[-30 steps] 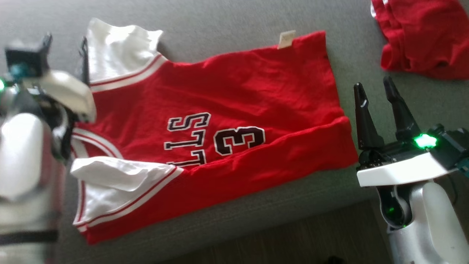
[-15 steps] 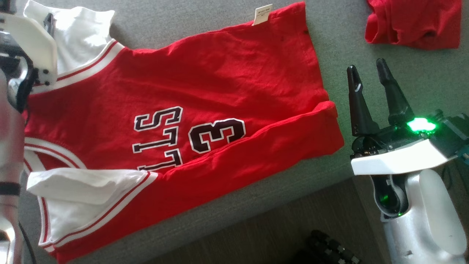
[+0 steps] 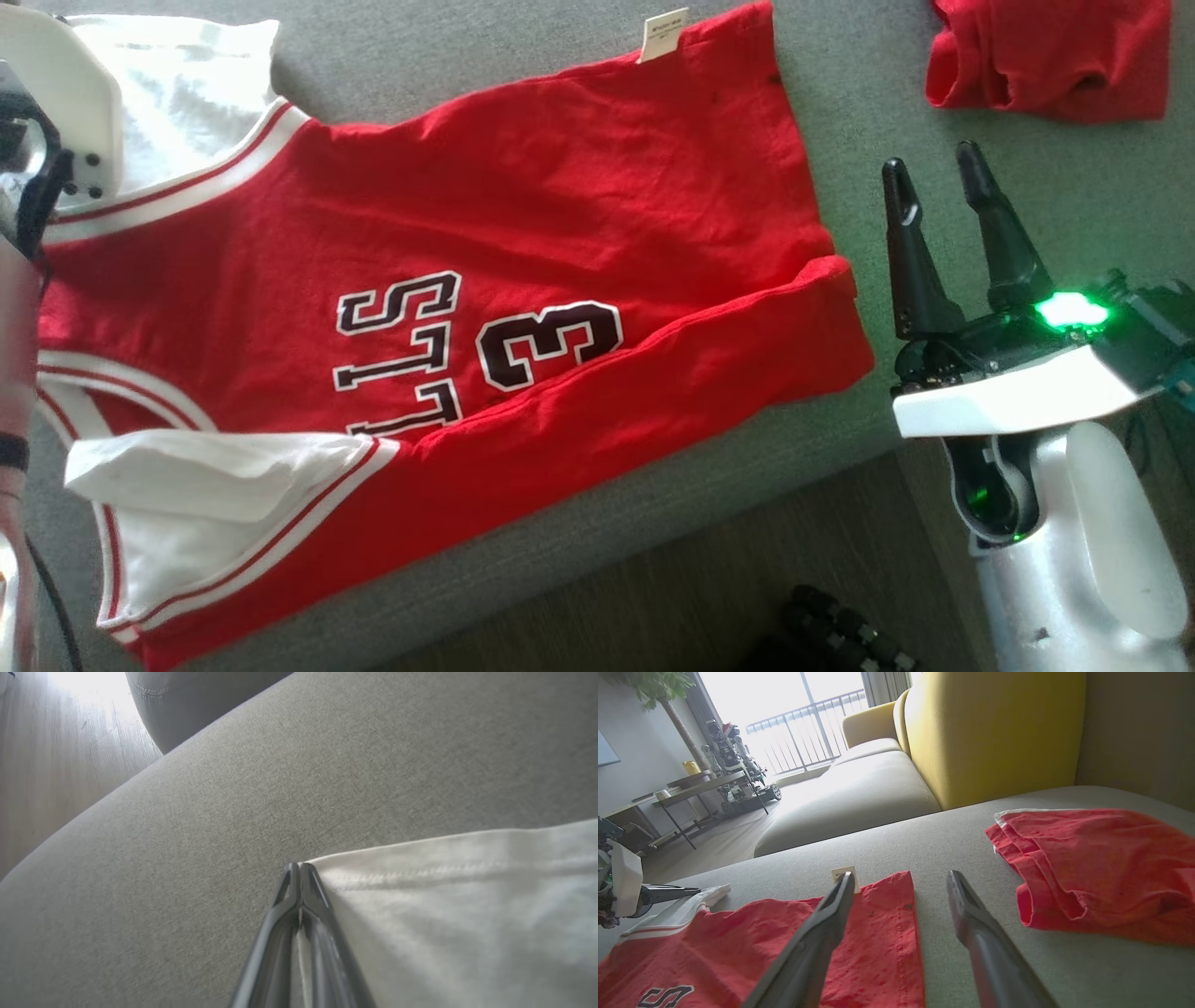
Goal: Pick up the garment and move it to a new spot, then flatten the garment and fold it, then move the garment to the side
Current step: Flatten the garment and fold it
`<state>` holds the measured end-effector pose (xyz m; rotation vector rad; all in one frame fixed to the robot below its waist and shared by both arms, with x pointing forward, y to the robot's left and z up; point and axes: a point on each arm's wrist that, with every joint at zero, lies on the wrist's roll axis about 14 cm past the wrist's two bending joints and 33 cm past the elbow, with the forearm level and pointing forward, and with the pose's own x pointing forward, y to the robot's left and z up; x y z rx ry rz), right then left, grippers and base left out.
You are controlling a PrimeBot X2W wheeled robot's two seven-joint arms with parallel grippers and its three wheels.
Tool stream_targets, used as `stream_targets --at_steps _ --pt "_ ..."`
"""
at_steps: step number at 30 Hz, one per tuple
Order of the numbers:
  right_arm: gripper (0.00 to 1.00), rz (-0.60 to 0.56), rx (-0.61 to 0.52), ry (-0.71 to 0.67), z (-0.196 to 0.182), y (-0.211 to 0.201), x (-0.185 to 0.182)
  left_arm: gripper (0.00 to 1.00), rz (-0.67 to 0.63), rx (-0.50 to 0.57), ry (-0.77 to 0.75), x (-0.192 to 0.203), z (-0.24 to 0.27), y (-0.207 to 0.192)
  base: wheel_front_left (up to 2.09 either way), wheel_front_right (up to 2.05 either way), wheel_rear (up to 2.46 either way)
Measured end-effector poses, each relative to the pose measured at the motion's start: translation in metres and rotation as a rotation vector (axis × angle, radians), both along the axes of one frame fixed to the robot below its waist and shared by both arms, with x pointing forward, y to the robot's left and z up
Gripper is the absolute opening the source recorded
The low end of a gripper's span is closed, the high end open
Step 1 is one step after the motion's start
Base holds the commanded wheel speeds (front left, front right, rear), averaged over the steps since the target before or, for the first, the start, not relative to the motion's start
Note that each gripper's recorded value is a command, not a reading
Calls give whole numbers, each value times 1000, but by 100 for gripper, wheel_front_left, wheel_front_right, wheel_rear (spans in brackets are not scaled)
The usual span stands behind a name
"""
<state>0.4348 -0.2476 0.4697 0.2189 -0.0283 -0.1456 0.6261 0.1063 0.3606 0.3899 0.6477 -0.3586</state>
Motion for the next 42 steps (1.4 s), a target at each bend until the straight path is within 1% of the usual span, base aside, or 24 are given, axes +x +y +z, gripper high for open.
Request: stream_targets --at_steps 3,6,10,13,16,18,22,23,29,35,42 --pt "100 0 2 1 0 0 0 0 1 -11 -20 -1 6 3 0 0 0" --pt "100 13 0 1 0 5 2 0 4 -47 -100 2 23 4 0 0 0" --pt "100 28 -9 11 -4 9 7 0 -20 -154 -241 6 57 -10 0 0 0" --pt "100 26 -9 29 -11 8 17 0 -36 -214 -332 3 81 -17 0 0 0" --pt "100 34 -25 53 -13 8 33 0 -30 -259 -402 -4 100 -16 0 0 0" --pt "100 41 -16 78 -15 9 45 0 -28 -284 -433 -12 108 -14 0 0 0" --pt "100 57 12 143 -23 15 67 0 -27 -304 -468 -30 116 -11 0 0 0" --pt "100 57 12 143 -23 15 67 0 -27 -304 -468 -30 116 -11 0 0 0" --pt "100 62 74 250 -41 23 88 0 -17 -314 -500 -54 127 0 0 0 0" --pt "100 50 133 328 -60 25 98 0 -14 -324 -513 -73 129 3 0 0 0" --pt "100 55 166 389 -75 33 102 0 -8 -339 -511 -84 132 2 0 0 0"
